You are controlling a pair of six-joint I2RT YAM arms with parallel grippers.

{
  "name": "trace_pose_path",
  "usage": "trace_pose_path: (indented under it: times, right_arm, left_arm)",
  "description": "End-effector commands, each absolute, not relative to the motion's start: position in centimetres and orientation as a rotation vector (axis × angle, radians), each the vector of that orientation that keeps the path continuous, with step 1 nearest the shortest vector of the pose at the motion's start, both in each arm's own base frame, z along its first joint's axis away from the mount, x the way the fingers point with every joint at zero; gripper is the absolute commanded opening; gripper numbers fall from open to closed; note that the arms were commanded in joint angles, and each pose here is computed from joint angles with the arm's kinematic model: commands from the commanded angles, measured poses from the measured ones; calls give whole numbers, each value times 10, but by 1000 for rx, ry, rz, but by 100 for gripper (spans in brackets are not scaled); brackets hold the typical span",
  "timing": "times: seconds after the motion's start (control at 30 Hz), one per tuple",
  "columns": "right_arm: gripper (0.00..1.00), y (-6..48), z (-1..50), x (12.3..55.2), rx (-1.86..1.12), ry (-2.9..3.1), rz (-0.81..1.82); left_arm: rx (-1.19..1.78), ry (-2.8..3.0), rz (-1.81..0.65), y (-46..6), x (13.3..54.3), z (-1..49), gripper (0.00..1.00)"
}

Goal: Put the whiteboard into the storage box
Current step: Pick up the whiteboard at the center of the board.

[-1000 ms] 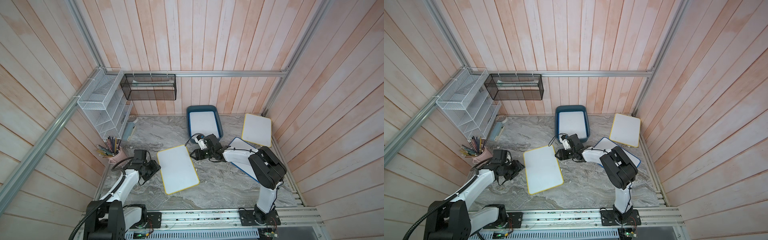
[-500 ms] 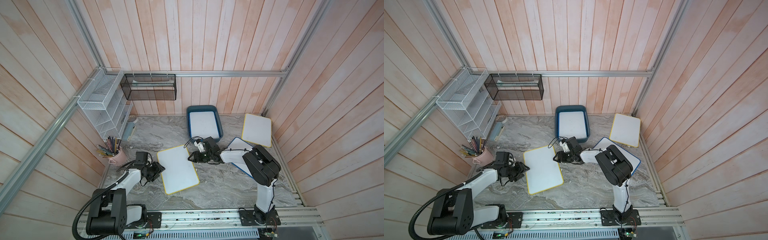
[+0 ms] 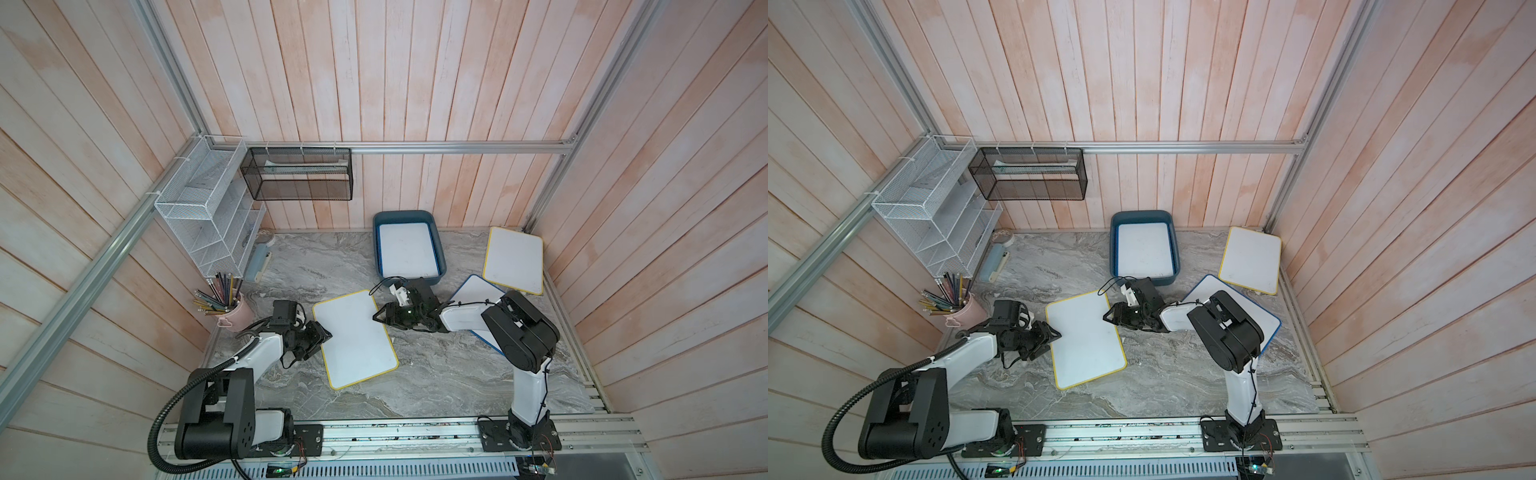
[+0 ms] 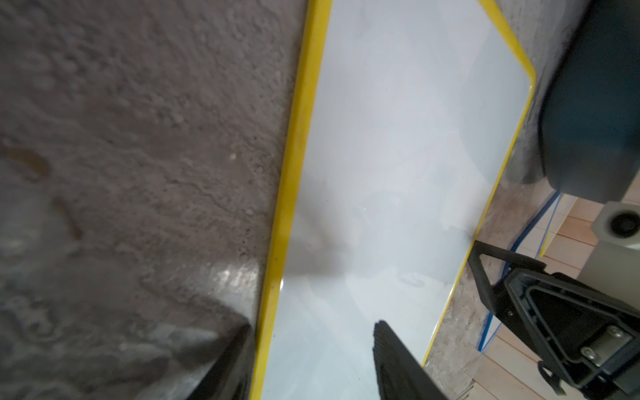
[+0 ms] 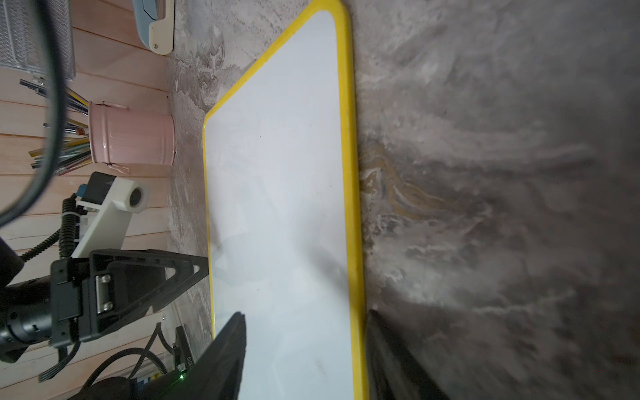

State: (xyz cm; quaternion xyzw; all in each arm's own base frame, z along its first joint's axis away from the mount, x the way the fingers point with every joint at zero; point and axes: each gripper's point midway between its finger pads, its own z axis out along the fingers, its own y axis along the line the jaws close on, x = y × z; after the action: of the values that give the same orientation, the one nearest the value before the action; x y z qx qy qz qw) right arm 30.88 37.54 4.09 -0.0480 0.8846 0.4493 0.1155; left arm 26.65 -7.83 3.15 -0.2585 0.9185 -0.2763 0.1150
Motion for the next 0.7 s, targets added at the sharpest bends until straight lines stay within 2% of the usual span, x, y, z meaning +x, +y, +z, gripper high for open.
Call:
trace_pose_path:
  times: [0.0,0.2,0.67]
  right_arm:
    - [57,372,15,292,-112,2683,1305]
    - [57,382,20,289,-117,2654,1428]
    - [56,400,77,277,-129,2440,1867]
  left_arm:
    - [-743,2738,-719,-69,261,23,57]
    - [-776,2732,-863,-84,255,11,57]
    - [-744,2745,-893,-93,263,4,57]
